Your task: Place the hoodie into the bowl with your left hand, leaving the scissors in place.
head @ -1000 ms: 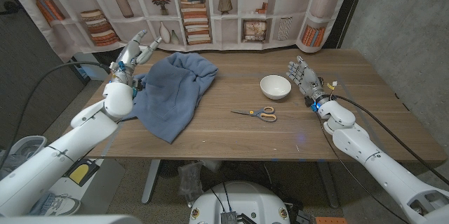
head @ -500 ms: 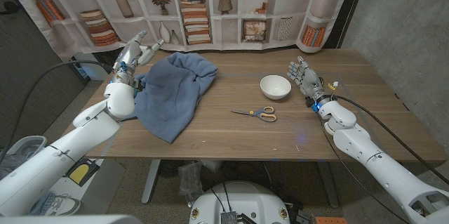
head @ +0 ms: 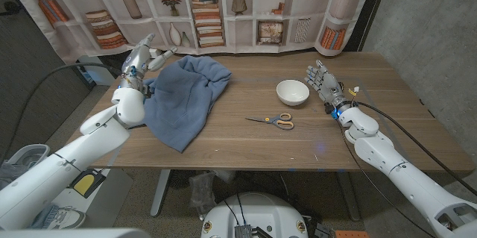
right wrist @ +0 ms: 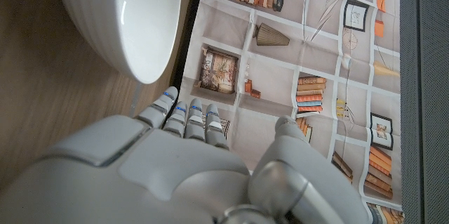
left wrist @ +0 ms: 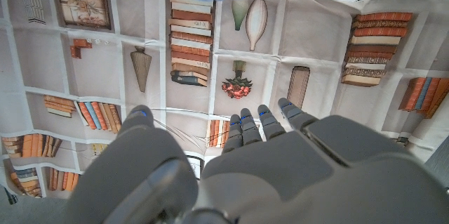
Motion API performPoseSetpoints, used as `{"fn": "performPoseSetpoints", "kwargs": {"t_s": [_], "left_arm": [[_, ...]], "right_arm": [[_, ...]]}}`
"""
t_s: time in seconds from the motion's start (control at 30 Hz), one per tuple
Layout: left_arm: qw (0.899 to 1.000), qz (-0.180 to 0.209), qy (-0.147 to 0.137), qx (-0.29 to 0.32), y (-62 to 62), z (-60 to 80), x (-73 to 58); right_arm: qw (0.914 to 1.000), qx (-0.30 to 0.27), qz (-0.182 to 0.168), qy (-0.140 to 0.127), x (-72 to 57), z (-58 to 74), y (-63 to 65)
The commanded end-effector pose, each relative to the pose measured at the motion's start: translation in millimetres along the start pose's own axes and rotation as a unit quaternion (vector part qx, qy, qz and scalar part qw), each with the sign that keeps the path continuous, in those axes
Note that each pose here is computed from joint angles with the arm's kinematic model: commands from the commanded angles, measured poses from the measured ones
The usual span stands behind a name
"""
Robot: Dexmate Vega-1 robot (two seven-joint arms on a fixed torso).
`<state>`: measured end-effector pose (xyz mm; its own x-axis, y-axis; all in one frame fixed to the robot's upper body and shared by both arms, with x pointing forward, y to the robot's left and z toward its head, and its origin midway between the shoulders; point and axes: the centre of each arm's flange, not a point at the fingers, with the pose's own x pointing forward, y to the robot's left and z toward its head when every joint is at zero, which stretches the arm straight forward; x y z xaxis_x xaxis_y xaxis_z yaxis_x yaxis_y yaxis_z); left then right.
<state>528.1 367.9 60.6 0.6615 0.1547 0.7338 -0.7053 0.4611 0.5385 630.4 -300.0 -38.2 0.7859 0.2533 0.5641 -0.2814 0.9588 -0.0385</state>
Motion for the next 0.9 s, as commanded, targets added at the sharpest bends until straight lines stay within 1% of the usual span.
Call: {"fn": "performPoseSetpoints", "kwargs": {"t_s": [0.03, 0.27, 0.3, 0.5, 0.77, 0.87, 0.9], "left_arm": [[0.999, -0.002, 0.009, 0.030, -0.9, 2.8, 0.3], [0.999, 0.002, 0.012, 0.046, -1.0, 5.5, 1.0], [0.999, 0.002, 0.017, 0.049, -1.0, 5.7, 1.0], [0.998, 0.002, 0.017, 0.061, -0.2, 5.8, 0.1], [0.997, 0.004, 0.033, 0.068, 1.1, 3.9, -0.8], [0.997, 0.002, 0.032, 0.072, 0.9, 3.6, -0.4], [0.996, 0.002, 0.038, 0.076, 0.4, 3.6, 0.3]], "right_arm": [[1.0000, 0.000, 0.000, 0.002, -2.5, -0.4, -0.8], [1.0000, 0.000, 0.000, 0.002, -2.5, 0.2, -1.4], [1.0000, 0.000, 0.000, 0.002, -2.3, 0.3, -1.6], [1.0000, 0.001, 0.004, 0.003, 1.3, 0.6, -0.3], [0.9999, 0.000, 0.011, 0.005, 5.7, 0.0, 2.2], [0.9999, -0.001, 0.011, 0.005, 5.9, -0.4, 2.3], [0.9999, 0.000, 0.010, 0.005, 5.9, -0.7, 2.2]]}}
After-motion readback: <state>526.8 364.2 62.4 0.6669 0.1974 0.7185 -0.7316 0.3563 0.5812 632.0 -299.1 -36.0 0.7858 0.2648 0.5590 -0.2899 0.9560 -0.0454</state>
